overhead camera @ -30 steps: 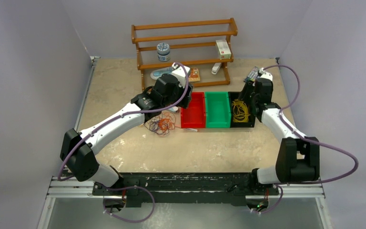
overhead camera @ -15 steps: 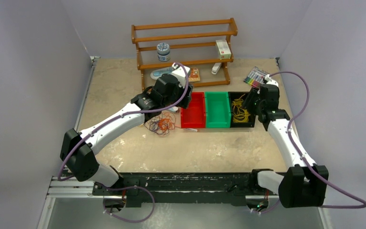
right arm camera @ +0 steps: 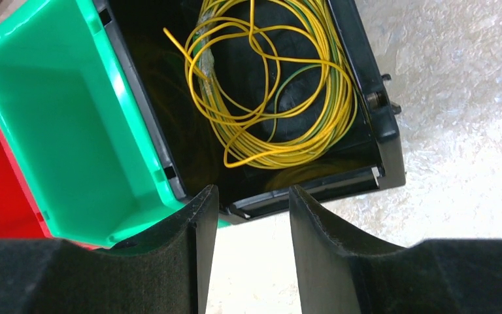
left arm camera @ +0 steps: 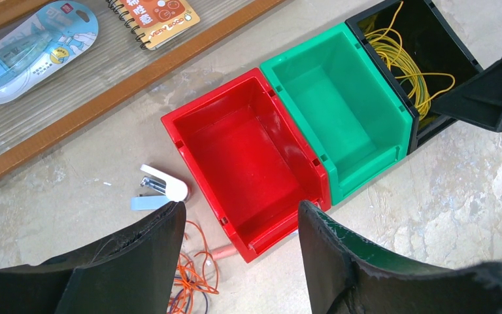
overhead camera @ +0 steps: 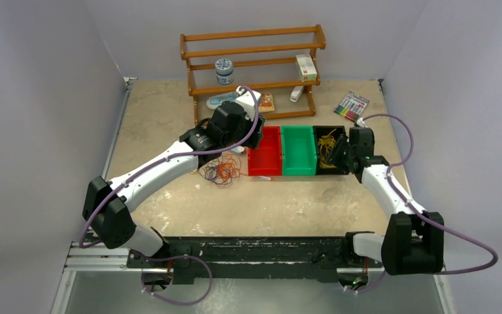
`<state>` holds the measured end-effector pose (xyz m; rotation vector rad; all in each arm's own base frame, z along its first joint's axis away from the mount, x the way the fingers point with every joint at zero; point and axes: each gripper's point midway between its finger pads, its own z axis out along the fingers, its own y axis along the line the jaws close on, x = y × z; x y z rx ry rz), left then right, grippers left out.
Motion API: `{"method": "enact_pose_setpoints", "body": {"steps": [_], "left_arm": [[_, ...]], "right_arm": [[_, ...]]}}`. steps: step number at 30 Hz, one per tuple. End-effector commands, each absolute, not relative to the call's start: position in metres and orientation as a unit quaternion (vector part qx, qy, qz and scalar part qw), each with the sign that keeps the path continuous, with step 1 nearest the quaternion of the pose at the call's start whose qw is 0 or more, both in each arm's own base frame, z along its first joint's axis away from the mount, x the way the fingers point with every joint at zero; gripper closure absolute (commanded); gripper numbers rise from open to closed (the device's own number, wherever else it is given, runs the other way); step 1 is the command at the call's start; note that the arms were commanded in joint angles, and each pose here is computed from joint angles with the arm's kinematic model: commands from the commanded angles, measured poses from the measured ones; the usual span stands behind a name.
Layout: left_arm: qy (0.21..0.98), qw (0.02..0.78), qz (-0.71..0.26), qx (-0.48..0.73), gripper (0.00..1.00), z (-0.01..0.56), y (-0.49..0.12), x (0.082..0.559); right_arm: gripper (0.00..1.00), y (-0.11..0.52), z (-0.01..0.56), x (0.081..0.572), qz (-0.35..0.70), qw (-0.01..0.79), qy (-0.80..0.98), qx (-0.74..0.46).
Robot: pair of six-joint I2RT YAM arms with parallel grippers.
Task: Untangle the cables
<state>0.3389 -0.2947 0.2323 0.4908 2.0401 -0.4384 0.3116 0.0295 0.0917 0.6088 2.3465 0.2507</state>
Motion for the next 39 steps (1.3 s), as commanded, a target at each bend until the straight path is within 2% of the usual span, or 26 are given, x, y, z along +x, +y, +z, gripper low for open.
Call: {"method": "enact_pose_setpoints", "body": {"steps": [1,10,13,17,23,27,30,33,39], "left_arm": [[0.822,0.499,-0.192,0.196,0.37,0.249,-0.298,0.343],[0.823,0.499,-0.188,0.196,0.37,0.248,-0.296,0.343],[0.823,0.500,-0.184,0.195,0.37,0.248,-0.295,0.344],[0.823,0.500,-0.183,0.195,0.37,0.248,-0.295,0.344],[0.824,0.500,-0.182,0.195,0.37,0.248,-0.294,0.344],[0.823,0.502,-0.183,0.195,0.37,0.250,-0.295,0.344],[0.823,0.500,-0.183,0.196,0.37,0.249,-0.295,0.344],[0.824,0.501,-0.180,0.195,0.37,0.249,-0.293,0.344],[0.824,0.500,-0.181,0.196,0.37,0.247,-0.295,0.345]], "right_arm": [[0.54,0.030,0.101,0.333,0.110,0.377,0.887,0.242],[0.62,0.027,0.086,0.352,0.097,0.378,0.888,0.241],[0.68,0.026,0.081,0.358,0.095,0.379,0.888,0.241],[0.83,0.026,0.074,0.367,0.093,0.377,0.891,0.236],[0.92,0.026,0.062,0.377,0.090,0.373,0.895,0.229],[0.94,0.027,0.057,0.384,0.091,0.374,0.895,0.226],[0.94,0.028,0.055,0.385,0.093,0.368,0.898,0.223],[0.89,0.027,0.063,0.384,0.091,0.378,0.894,0.223],[0.71,0.016,0.098,0.375,0.070,0.408,0.883,0.219]]}}
